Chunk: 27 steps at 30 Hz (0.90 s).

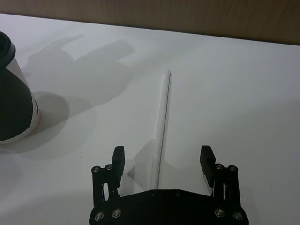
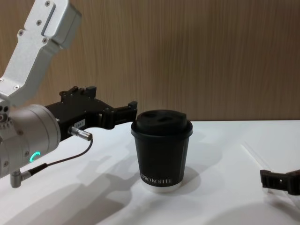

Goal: Pick up the straw with one hand, pass it to the other hand, and insert it into the cup.

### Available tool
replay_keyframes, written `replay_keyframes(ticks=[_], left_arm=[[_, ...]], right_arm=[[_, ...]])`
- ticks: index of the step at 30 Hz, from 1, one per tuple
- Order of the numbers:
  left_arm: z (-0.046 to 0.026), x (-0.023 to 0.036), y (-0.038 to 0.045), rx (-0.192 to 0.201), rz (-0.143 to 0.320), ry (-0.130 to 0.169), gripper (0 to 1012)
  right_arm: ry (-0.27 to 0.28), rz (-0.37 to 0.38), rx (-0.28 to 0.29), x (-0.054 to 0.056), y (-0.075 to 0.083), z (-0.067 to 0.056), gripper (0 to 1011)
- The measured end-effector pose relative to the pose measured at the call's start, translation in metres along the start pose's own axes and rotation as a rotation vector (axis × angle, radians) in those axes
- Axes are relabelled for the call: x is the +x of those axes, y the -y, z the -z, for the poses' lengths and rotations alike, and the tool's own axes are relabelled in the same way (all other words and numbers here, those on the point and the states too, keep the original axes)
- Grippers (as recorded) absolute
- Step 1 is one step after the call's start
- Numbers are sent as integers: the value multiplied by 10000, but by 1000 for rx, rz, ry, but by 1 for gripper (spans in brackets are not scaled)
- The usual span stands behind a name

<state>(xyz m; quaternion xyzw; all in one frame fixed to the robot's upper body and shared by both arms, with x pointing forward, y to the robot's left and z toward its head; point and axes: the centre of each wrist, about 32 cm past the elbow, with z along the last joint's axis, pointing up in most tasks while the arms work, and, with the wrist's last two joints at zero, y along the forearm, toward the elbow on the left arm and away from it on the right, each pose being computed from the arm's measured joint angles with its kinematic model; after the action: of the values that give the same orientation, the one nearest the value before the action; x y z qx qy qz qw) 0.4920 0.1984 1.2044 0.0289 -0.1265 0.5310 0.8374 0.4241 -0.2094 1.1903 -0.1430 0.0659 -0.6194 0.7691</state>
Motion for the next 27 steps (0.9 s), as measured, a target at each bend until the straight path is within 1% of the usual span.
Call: replay_keyframes(ticks=[10,12,13,15,16,18,21,23,24,25,27], left_arm=[[0,0,0,0,0,0,1003],[0,0,0,0,0,0,1003],[0,0,0,0,0,0,1003],[0,0,0,0,0,0,1003],[0,0,0,0,0,0,1003],[0,0,0,0,0,0,1003],[0,0,0,0,0,0,1003],[0,0,0,0,0,0,1003],[0,0,0,0,0,0,1003],[0,0,0,0,0,0,1003],[0,0,0,0,0,0,1003]], right_arm=[[-6,-4,-11,34,-49,10,1001],[-8,-6,-13,37,-53,16,978],[-10,-6,-16,40,-56,20,949],[-12,-6,-17,43,-59,23,925],[-15,-7,-19,45,-61,27,882],[-18,-9,-21,48,-63,32,844],[-22,-11,-24,48,-64,39,732],[-23,-13,-25,49,-63,43,699],[-25,-14,-26,50,-63,47,655],[-26,-15,-26,49,-62,48,655],[-27,-16,-26,49,-61,52,556]])
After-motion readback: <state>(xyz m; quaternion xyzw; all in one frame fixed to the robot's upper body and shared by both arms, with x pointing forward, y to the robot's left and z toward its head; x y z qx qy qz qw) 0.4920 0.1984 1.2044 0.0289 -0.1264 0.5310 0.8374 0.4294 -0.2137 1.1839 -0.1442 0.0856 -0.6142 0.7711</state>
